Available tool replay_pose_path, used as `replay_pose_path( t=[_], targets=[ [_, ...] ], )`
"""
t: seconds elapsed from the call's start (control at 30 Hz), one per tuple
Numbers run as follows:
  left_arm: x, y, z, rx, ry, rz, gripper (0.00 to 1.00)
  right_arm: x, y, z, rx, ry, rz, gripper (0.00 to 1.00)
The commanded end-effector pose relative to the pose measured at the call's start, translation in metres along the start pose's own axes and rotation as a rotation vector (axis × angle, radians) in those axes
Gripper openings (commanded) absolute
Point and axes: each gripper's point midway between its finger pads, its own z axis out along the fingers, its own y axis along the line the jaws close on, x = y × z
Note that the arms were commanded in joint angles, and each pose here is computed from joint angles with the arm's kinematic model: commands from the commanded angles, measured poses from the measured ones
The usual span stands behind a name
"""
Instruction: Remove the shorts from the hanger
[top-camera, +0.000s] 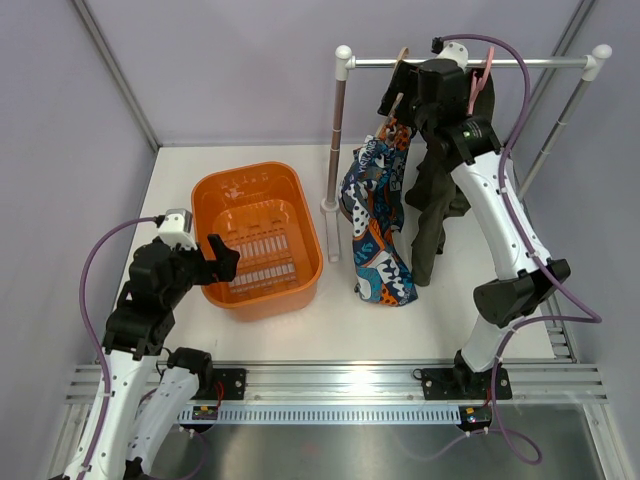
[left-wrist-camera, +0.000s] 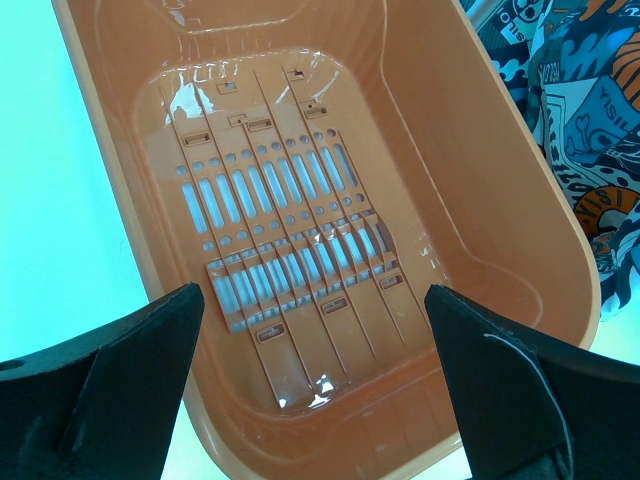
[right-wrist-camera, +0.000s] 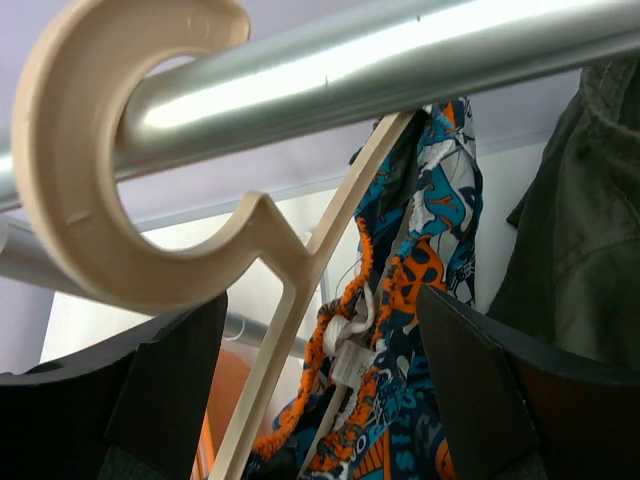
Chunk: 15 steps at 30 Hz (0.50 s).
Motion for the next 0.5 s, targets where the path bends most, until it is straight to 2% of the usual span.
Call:
replay_pose_path(
  t=[0.0, 0.27, 0.4, 0.47],
  targets=[
    [-0.006, -0.001, 0.002, 0.009, -0.028, 0.003, 0.99, -0.024, 0.001, 0.005, 0.034, -0.094, 0.002, 0.84],
    [-0.007, -0.002, 0.002, 0.010, -0.032, 0.003, 0.99, -0.022, 0.004, 0.018, 0.035, -0.091, -0.003, 0.77],
    [-0.006, -0.001, 0.002, 0.009, -0.031, 0.003, 0.99, -0.019, 0.003, 0.023, 0.049, -0.087, -0.004, 0.68],
    [-0.006, -0.001, 0.002, 0.009, -0.031, 0.003, 0.99, -0.018, 0.004, 0.024, 0.044, -0.083, -0.001, 0.60]
  ],
)
